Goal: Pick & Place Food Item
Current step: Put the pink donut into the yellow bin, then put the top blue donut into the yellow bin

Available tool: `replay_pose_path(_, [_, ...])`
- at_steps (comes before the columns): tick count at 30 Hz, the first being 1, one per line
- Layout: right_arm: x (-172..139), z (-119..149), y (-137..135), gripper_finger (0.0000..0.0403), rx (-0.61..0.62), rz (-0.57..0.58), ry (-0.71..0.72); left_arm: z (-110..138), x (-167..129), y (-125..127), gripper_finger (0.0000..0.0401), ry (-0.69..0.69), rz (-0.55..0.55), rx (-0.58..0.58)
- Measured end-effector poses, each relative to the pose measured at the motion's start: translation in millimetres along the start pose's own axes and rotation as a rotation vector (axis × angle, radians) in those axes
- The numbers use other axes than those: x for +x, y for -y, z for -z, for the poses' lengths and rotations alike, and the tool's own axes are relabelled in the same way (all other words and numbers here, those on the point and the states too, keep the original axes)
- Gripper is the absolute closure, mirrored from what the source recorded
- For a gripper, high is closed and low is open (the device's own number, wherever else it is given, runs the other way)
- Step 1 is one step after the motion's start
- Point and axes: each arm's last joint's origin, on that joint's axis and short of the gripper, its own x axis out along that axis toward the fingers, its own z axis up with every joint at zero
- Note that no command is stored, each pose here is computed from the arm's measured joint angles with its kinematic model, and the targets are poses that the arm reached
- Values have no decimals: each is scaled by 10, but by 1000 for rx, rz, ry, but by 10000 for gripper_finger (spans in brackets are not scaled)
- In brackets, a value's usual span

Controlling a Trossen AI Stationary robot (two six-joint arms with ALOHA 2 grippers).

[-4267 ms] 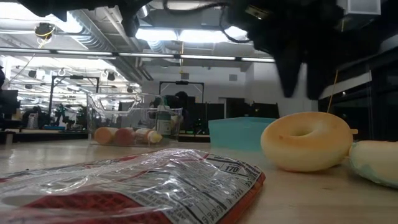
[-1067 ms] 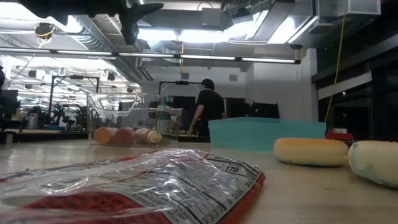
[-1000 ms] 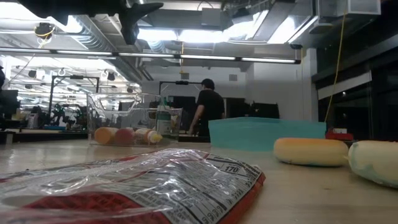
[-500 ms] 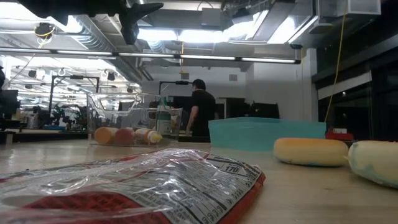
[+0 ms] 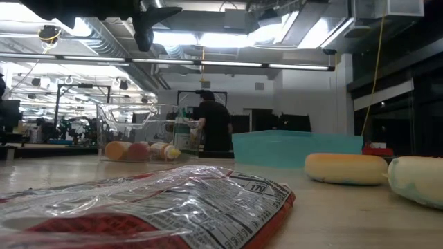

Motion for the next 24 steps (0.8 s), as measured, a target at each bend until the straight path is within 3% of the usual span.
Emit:
replay_pose_path(7, [12,-5,6,382,4,-1,-1,-1,0,-2,244,5,-7,0])
replay_pose_path(17, [11,-4,-11,209,8,-10,-15,-1,0,-2,244,5,-8,0])
replay_pose_path(24, [-20,22,-33,160,18,-2,-40,-1,0,-2,244,5,-8,1])
